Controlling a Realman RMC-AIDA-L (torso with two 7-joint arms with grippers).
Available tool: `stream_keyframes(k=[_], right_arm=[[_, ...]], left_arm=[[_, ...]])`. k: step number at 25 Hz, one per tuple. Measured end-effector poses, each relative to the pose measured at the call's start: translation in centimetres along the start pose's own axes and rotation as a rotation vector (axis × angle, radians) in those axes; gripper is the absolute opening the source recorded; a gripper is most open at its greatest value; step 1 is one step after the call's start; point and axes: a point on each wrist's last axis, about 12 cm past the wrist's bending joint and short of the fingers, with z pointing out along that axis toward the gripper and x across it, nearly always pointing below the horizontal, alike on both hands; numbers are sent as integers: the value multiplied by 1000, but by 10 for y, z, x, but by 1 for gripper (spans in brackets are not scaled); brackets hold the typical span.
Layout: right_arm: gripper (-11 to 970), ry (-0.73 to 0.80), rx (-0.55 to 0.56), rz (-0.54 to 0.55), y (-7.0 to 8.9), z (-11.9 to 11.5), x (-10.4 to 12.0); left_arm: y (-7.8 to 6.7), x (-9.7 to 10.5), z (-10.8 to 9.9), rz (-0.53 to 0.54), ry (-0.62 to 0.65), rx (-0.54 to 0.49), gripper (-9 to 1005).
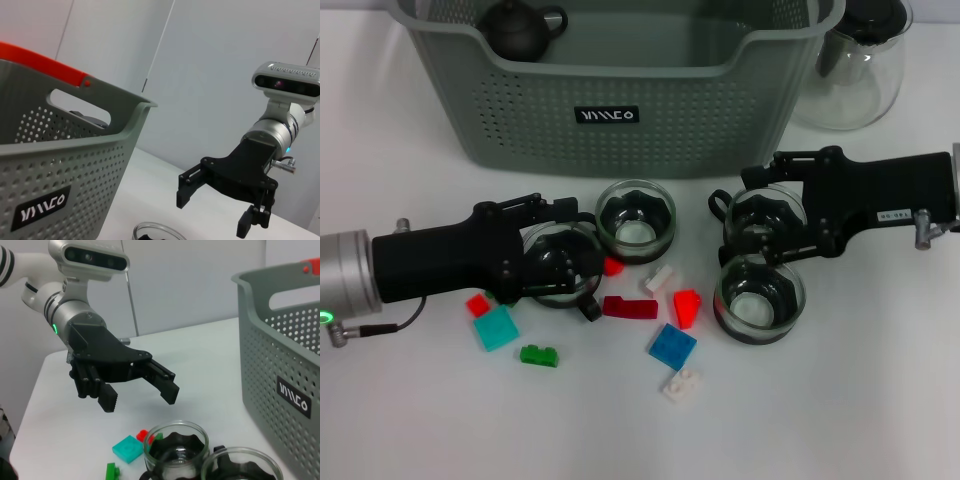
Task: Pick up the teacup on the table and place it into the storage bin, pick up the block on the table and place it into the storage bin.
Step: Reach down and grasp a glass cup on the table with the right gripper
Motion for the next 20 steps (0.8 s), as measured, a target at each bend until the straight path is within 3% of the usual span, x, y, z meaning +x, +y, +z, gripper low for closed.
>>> stream_keyframes(k=[20], right_arm=[[887,-7,22,5,0,-5,5]], left_arm=[[-1,-1,7,-9,-3,17,859]])
